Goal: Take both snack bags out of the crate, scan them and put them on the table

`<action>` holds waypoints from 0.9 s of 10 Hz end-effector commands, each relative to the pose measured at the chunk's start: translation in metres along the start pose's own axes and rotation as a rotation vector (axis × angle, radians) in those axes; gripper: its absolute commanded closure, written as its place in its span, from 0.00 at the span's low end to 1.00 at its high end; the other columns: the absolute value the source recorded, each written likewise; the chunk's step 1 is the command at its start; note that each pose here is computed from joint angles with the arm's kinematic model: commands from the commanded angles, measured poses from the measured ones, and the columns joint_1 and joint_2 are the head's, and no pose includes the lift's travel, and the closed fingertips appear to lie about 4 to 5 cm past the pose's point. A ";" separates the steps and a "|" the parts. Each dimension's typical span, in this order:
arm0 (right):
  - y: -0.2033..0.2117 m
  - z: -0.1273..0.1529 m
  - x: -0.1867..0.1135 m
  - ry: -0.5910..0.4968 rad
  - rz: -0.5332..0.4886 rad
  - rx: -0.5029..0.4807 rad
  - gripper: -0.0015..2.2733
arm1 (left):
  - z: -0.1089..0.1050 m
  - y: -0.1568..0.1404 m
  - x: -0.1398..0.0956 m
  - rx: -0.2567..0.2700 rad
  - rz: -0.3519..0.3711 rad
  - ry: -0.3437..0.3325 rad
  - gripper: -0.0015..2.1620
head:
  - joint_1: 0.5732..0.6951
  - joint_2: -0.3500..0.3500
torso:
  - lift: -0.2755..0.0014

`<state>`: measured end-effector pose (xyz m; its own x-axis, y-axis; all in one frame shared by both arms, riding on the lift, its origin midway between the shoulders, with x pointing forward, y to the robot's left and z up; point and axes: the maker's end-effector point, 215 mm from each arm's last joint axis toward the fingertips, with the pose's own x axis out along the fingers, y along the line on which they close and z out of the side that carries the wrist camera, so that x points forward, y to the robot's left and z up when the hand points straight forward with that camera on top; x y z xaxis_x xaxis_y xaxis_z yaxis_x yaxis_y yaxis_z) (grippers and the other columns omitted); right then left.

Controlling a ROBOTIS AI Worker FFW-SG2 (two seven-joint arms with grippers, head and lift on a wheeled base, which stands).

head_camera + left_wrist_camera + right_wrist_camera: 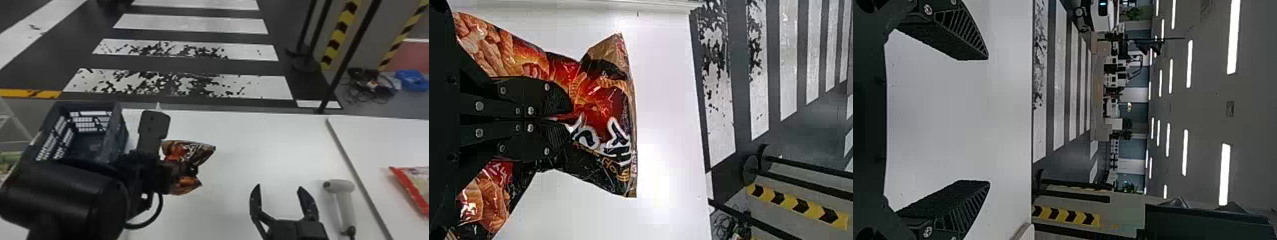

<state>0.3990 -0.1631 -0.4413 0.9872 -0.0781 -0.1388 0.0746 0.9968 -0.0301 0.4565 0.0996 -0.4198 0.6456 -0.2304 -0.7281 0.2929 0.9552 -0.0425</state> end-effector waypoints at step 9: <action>-0.020 0.008 0.003 -0.009 -0.036 0.024 0.05 | -0.034 -0.122 0.064 0.115 0.142 -0.163 0.99 | 1.00 0.12 | 0.66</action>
<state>0.4011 -0.1825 -0.4325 0.9854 -0.1127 -0.1274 0.1117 0.9936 -0.0147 0.4403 -0.0236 -0.4811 0.7887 -0.1260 -0.6018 0.2633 0.9537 0.1454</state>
